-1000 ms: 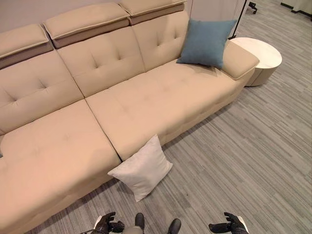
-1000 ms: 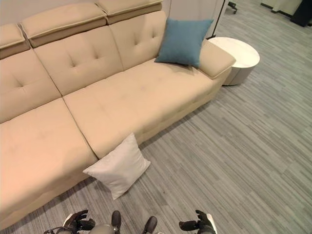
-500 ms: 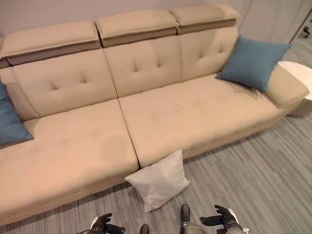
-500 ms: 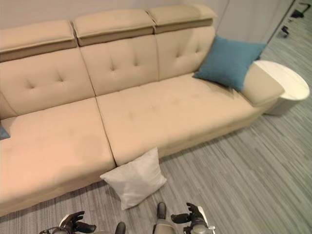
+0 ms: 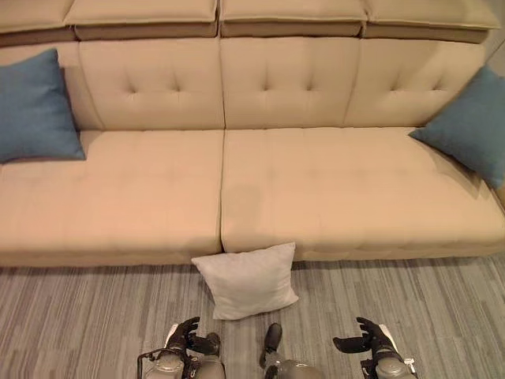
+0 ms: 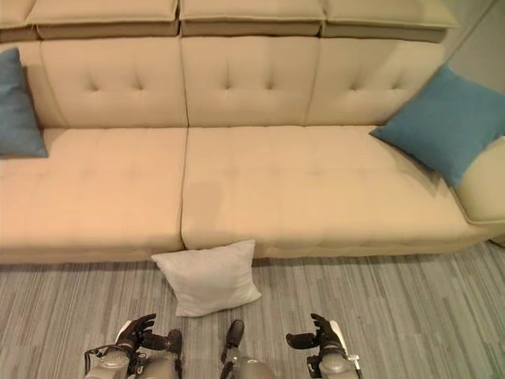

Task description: Pick up all the scattered cushions and arrange them neatly on the sofa.

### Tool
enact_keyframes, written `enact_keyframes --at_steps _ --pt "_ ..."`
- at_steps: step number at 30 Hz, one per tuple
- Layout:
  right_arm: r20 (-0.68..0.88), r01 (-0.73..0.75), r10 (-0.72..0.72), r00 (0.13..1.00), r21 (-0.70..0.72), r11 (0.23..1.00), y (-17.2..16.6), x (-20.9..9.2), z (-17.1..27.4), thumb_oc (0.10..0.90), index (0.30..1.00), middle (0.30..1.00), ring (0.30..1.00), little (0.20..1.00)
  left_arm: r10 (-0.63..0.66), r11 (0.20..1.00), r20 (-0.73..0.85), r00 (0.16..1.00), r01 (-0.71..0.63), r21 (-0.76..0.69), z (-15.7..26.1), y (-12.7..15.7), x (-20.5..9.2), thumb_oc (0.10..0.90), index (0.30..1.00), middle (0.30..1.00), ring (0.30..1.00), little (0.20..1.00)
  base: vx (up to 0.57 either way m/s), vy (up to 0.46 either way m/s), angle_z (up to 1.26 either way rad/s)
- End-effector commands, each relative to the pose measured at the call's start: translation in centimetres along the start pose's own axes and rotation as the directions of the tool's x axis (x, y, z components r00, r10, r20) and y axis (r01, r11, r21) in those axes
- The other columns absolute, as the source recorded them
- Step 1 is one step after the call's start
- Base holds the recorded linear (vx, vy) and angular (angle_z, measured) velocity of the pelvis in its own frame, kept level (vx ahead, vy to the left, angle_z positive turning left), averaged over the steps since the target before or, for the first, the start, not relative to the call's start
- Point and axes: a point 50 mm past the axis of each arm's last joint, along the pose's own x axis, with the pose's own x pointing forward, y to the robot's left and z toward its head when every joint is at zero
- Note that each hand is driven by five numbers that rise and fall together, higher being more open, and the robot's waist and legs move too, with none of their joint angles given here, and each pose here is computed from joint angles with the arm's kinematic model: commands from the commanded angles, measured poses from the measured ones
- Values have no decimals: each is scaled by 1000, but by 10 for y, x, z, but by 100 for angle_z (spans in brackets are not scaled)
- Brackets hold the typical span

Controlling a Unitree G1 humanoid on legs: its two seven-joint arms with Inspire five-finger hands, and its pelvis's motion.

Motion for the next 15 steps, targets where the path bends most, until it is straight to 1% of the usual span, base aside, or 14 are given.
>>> enact_keyframes --at_steps 1,2,3,4,6,9,10,15 --pt "100 42 -46 994 47 998 -7 3 24 800 900 900 900 900 100 995 94 991 -96 -40 22 29 3 800 900 900 900 900 -52 -7 -2" --pt "122 39 -45 992 53 998 -7 4 31 800 900 900 900 900 114 993 113 987 -108 -53 27 32 4 800 900 900 900 900 -84 26 13" --pt "176 41 -53 983 72 997 -7 5 47 800 900 900 900 900 138 988 159 978 -124 -90 40 37 4 800 900 900 900 900 -58 33 19" --pt "176 41 -53 983 72 997 -7 5 47 800 900 900 900 900 138 988 159 978 -125 -90 40 37 4 800 900 900 900 900 -65 44 18" --pt "228 44 -64 971 92 995 -7 6 64 800 900 900 900 900 154 983 212 965 -129 -127 55 40 5 800 900 900 900 900 29 37 10" --pt "347 60 -109 932 148 987 -14 6 107 800 900 900 900 900 198 968 345 918 -127 -216 96 47 2 800 900 900 900 900 -62 70 3" --pt "347 60 -109 932 149 987 -14 6 107 800 900 900 900 900 198 968 345 917 -128 -216 96 47 2 800 900 900 900 900 -63 33 5" --pt "513 82 -178 840 204 975 -28 -2 173 800 900 900 900 900 240 946 534 811 -72 -316 161 52 -11 800 900 900 900 900 -104 64 4"
